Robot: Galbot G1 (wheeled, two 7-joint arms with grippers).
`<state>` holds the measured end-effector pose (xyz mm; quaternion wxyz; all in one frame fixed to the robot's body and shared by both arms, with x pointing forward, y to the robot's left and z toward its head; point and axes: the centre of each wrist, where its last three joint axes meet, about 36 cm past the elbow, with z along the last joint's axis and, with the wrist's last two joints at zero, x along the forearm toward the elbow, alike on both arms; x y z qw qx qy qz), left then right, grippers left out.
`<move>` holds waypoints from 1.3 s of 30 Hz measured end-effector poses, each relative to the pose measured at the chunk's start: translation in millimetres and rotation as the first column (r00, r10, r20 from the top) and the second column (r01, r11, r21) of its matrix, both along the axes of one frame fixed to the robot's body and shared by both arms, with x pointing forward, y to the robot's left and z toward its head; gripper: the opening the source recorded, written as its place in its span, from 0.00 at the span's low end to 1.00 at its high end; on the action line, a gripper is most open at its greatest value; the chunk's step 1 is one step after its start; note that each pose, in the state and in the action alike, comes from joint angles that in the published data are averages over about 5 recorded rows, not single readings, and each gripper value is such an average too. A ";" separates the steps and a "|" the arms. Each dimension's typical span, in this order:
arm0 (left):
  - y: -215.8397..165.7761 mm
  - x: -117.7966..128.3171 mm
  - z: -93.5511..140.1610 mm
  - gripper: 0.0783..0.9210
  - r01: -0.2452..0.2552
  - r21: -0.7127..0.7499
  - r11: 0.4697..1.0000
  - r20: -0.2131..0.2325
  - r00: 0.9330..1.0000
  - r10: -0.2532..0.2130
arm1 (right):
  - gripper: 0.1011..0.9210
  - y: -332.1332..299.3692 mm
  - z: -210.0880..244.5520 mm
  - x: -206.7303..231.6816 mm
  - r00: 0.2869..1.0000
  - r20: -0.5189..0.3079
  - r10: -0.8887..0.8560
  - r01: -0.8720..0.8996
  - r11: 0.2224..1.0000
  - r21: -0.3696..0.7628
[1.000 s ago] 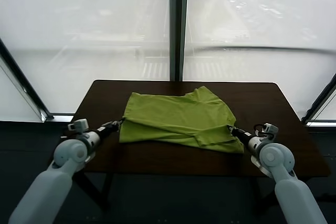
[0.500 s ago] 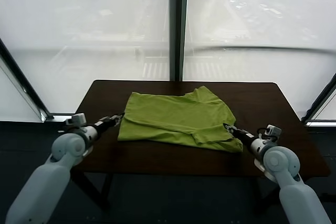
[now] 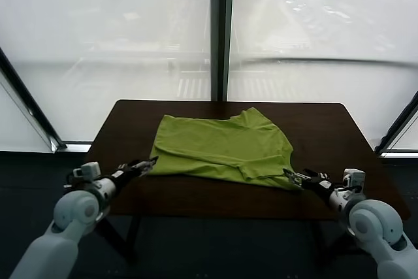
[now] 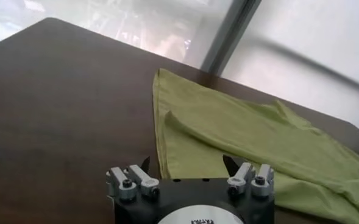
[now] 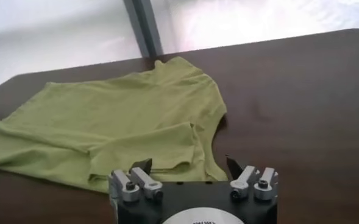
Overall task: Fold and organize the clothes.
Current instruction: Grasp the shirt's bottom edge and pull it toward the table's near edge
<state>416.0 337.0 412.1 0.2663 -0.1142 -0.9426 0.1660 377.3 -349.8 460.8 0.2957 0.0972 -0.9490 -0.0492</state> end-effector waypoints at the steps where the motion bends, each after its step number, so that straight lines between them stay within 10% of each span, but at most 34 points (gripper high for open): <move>1: -0.8 -1.9 -1.9 0.98 0.001 0.001 1.000 -0.002 1.000 -0.001 | 0.98 0.3 -0.7 -0.5 1.000 -0.001 0.000 0.000 1.000 -0.002; 12: -5.6 -10.7 -13.8 0.97 -0.001 0.009 1.000 -0.005 1.000 0.001 | 0.83 6.6 -8.6 -3.4 1.000 -0.012 0.011 -0.011 1.000 -0.011; 26: -7.8 -13.9 -15.3 0.21 0.000 0.009 1.000 -0.002 1.000 0.000 | 0.20 3.7 -15.9 -5.2 0.999 -0.032 0.003 -0.003 1.000 -0.018; 39: -1.1 -11.6 -10.1 0.09 -0.003 0.027 1.000 0.016 1.000 0.002 | 0.05 -9.4 -3.0 -4.4 0.998 -0.048 0.027 -0.030 0.998 -0.055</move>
